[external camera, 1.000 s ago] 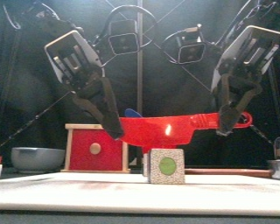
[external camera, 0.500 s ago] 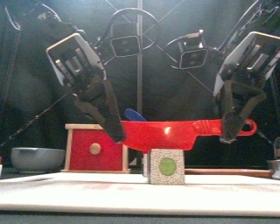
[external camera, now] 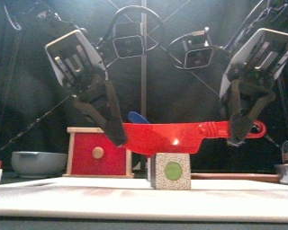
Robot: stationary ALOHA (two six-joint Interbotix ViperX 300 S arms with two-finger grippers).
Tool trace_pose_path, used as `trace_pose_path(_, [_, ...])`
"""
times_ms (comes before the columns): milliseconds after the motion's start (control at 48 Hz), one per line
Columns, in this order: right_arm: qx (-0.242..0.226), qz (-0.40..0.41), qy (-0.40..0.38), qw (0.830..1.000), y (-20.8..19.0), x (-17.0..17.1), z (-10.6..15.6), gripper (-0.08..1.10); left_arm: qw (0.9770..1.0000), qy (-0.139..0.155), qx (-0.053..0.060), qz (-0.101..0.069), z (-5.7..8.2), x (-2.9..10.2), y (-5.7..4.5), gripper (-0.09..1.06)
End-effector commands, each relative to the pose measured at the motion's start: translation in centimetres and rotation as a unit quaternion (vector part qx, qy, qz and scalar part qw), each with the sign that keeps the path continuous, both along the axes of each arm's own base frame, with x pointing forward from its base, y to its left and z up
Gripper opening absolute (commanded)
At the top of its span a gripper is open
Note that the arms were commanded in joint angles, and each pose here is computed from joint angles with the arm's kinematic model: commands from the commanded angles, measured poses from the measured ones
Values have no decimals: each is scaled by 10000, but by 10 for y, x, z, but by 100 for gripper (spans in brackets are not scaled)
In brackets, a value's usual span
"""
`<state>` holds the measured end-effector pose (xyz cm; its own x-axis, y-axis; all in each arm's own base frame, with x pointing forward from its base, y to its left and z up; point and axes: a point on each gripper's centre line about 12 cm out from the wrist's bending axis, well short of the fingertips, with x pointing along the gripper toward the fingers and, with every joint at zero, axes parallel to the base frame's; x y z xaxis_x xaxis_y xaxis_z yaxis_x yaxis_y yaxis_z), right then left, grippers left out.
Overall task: Cut the sushi into 4 pieces with the knife
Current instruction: Cut the sushi into 4 pieces
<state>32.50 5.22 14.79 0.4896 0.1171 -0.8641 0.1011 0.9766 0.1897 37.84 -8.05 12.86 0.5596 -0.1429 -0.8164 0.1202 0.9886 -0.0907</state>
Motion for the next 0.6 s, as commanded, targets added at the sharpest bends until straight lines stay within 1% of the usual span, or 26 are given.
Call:
trace_pose_path(21, [36,0,-110,9999,2,4,7,15,10000,-6,-10,-90,2,0,-7,30])
trace_pose_path(229, [63,-12,-44,10000,4,3,3,15,10000,9,-45,-71,1,-1,-8,30])
trace_pose_path(438, [-35,33,-36,10000,1,4,1,15,10000,39,-40,-71,0,-2,-8,30])
trace_pose_path(604, [-76,45,-3,10000,-1,2,-1,15,9999,114,-24,-71,-5,-3,-8,30])
